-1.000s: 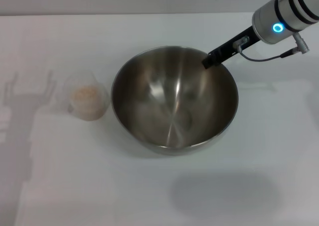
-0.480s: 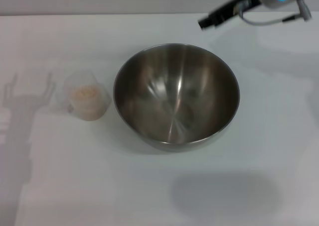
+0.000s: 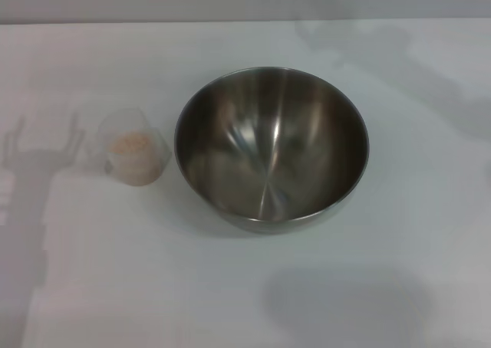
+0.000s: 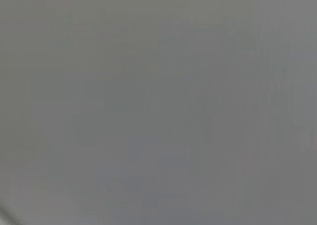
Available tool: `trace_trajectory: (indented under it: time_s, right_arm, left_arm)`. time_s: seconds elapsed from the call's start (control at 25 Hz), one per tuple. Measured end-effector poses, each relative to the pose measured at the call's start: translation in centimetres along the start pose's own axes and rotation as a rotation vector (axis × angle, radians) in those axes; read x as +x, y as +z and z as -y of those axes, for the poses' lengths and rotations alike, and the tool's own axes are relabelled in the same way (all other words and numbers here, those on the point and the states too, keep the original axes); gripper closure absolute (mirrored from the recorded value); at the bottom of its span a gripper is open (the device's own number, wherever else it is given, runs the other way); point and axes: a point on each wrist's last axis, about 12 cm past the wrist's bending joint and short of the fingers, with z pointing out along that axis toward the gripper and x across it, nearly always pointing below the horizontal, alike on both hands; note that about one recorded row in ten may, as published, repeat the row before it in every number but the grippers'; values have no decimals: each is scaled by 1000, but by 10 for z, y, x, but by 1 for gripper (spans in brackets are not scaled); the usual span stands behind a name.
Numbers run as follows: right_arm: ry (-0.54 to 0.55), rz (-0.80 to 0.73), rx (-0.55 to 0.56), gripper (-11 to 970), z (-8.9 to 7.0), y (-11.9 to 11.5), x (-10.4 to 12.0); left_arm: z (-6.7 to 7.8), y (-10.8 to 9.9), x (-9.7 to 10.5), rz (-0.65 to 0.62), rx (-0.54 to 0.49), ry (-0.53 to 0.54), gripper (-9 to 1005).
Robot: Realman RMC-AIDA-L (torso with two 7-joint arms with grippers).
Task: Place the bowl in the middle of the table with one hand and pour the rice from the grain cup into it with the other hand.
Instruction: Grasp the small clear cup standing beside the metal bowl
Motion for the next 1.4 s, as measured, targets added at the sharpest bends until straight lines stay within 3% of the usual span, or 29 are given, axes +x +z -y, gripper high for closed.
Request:
trace_trajectory:
  time_s: [0.08, 0.36, 0.48, 0.56, 0.68, 0.76, 0.88, 1.0, 1.24, 1.28, 1.4]
  right_arm:
    - [-62, 119, 41, 591, -7, -4, 8]
    - [-169, 256, 171, 573, -23, -7, 27]
    - [-217, 310, 333, 474, -32, -11, 41]
    - [-223, 323, 373, 408, -34, -11, 44]
    - [-259, 405, 491, 341, -52, -12, 53]
    - [-270, 436, 504, 308, -57, -13, 54]
    - [-319, 600, 529, 257, -77, -20, 61]
    - [-289, 703, 546, 207, -82, -26, 73]
    - [-96, 832, 548, 207, -62, -41, 110]
    - [-16, 865, 521, 207, -49, -49, 130]
    - [42, 876, 488, 207, -37, -56, 148]
  left_arm:
    - [0, -1, 0, -2, 0, 0, 155]
    - [1, -6, 0, -6, 6, -4, 155]
    - [2, -14, 0, -18, 19, -4, 156]
    - [2, -16, 0, -21, 24, -4, 156]
    - [5, -27, 1, -38, 48, 4, 156]
    - [4, -30, 1, -44, 48, 6, 156]
    - [3, -33, 1, -51, 45, 7, 156]
    - [3, -35, 2, -58, 47, 6, 156]
    - [6, -38, 3, -73, 71, 4, 156]
    - [10, -41, 4, -90, 85, -2, 156]
    - [14, -45, 6, -114, 89, -5, 156]
